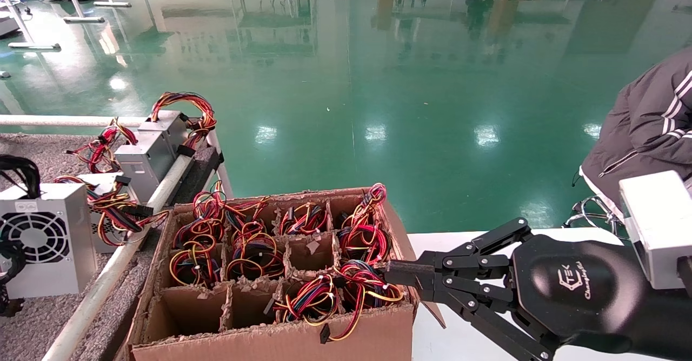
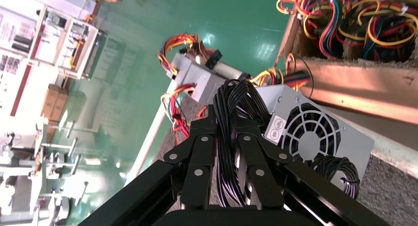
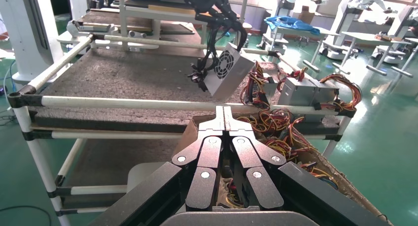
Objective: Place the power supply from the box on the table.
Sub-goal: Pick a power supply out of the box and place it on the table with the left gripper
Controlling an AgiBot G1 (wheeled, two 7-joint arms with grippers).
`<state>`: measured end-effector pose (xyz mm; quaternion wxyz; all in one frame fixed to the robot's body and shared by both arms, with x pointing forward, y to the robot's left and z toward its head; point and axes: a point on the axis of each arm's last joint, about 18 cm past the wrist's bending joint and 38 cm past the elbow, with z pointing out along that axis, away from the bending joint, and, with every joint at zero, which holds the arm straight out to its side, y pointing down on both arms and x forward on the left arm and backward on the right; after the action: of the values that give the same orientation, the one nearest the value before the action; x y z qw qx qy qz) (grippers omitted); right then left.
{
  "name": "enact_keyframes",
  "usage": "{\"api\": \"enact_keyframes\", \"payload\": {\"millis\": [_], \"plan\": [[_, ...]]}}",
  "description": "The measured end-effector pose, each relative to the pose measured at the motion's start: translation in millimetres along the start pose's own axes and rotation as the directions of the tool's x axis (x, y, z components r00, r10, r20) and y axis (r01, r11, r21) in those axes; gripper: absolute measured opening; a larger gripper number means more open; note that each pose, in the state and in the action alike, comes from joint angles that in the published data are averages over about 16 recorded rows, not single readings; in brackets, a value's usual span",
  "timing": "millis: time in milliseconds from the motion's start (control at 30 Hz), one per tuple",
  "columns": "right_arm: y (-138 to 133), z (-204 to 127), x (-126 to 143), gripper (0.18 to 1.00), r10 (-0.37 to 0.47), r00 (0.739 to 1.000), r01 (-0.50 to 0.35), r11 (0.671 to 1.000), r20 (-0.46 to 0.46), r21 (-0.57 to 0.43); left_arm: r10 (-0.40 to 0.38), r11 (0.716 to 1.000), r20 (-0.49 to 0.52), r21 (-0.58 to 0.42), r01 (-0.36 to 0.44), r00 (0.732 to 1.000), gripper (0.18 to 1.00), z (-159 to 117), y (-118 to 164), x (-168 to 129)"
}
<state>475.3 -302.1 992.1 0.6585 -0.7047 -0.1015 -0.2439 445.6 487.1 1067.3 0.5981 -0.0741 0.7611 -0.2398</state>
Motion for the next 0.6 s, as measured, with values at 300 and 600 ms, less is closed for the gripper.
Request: {"api": "enact_keyframes", "payload": {"millis": [300,600], "plan": [[0.0,0.0,0.0,0.193,0.0,1.0,0.0,1.0,0.0,0.0,-0.025,0.999,-0.003,-0.028,0.025,1.0,0.211,0.9,9.1,4.1],[0.0,0.0,0.0,0.193,0.0,1.0,0.0,1.0,0.0,0.0,-0.042,0.998,-0.02,-0.037,0.041,0.999,0.211,3.8,13.9,10.4]]}}
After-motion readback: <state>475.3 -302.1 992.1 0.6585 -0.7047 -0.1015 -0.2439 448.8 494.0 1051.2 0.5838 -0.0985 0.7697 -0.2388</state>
